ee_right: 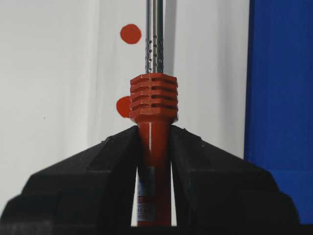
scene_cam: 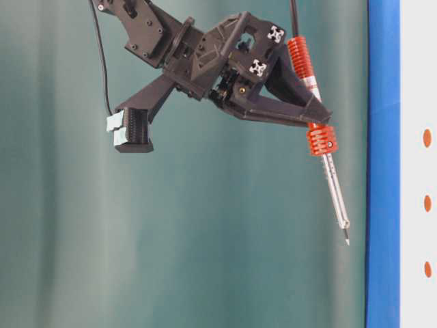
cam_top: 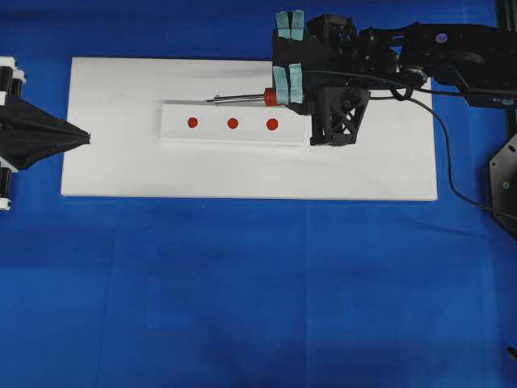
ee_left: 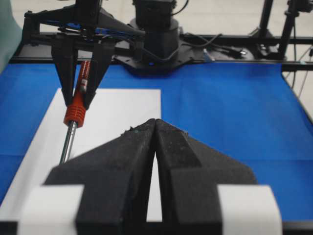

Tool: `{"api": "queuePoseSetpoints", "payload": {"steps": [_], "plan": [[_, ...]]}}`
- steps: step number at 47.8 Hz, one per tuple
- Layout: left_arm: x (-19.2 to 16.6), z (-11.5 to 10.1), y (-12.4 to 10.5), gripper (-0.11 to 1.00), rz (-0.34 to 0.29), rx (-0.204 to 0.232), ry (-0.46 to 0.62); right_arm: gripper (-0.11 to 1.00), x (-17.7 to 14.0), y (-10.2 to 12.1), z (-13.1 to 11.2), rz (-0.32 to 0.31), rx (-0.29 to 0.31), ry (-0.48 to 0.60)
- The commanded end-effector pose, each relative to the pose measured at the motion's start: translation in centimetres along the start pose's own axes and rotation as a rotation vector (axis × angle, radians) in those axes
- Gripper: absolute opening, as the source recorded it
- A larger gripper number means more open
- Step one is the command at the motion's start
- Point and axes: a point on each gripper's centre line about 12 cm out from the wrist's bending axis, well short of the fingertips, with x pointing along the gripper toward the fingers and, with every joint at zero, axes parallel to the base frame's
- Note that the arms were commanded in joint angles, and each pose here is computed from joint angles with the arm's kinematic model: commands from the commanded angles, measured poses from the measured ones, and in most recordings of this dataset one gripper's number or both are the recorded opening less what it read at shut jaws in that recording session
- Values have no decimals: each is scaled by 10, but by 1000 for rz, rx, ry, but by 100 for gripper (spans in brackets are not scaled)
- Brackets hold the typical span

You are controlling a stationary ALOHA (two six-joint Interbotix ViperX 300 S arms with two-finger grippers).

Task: Touch the tip of the soldering iron to the mark.
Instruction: 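Tilt the iron tip down toward the leftmost red dot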

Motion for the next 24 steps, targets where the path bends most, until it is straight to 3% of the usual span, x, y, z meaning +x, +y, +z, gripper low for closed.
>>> {"api": "queuePoseSetpoints", "payload": {"steps": [1, 24], "plan": [[2, 5, 0, 0, -2, 1, -15, 6, -8, -2, 12, -8, 2, -42], [2, 5, -1, 0, -4, 1, -15, 6, 7, 4, 8, 4, 0, -17]]}}
